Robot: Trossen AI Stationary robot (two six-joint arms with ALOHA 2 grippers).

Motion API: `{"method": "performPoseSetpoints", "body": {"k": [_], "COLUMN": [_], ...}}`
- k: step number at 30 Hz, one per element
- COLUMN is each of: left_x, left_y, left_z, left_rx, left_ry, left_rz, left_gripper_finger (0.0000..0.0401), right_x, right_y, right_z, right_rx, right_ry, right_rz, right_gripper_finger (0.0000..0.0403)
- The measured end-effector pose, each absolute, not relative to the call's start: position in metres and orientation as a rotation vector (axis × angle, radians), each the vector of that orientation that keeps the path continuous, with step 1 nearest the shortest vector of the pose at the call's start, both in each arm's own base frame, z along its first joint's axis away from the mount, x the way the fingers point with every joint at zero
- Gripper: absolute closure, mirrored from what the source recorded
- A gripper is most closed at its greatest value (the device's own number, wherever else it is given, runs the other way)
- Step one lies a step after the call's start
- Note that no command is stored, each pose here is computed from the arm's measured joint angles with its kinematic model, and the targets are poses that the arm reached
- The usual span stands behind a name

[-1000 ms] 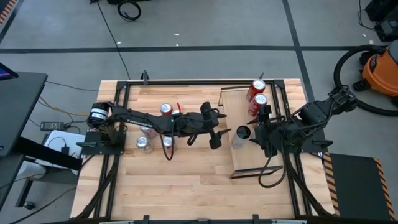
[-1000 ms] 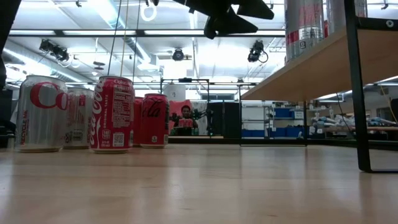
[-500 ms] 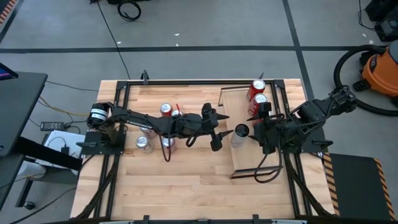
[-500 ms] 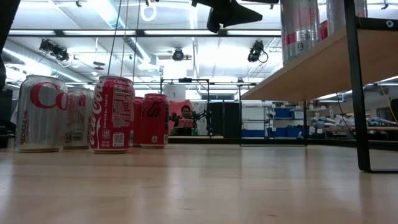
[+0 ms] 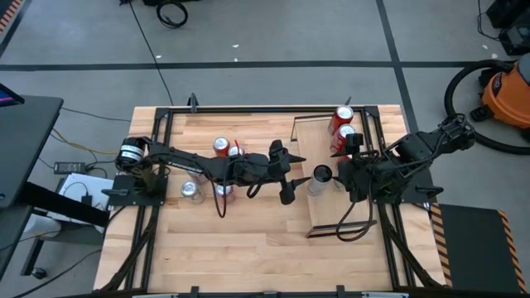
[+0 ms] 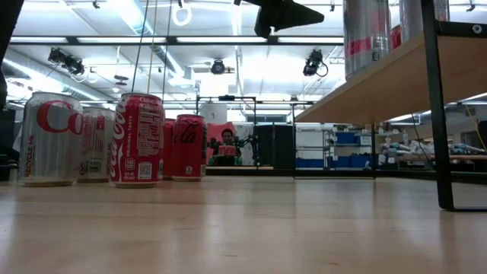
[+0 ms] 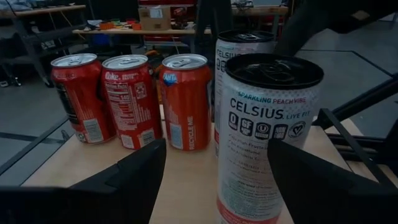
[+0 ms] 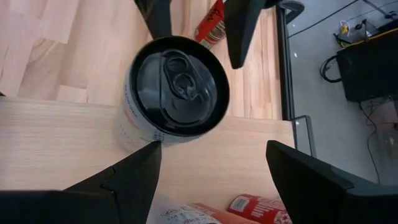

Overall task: Place canned beverage on shelf
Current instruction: Put the white pink soda can on the shelf aligned with the other white pink soda can

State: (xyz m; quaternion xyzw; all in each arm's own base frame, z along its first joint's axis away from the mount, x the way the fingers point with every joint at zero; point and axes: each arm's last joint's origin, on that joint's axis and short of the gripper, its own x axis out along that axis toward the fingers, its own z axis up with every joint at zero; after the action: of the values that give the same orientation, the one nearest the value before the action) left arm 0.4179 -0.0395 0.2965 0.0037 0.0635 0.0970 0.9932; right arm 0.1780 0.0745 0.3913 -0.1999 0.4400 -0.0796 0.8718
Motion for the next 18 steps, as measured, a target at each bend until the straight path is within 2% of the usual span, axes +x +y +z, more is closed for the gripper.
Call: {"method": "performPoseSetpoints", "body": {"k": [18], "left_x": [0.4174], "left_y": [-0.0394], "left_z": [0.2886], "left_rx": [0.003], "left_ry": [0.197], "left_rz": [0.194], "left_gripper_finger": [0.0109], "right_x": [0.1797], "right_y": [0.0665], "right_z": [0.3905], "right_rx": [-0.398], "right_ry": [0.947], "right_rz": [-0.195], "right_gripper_finger": [0.0103]}}
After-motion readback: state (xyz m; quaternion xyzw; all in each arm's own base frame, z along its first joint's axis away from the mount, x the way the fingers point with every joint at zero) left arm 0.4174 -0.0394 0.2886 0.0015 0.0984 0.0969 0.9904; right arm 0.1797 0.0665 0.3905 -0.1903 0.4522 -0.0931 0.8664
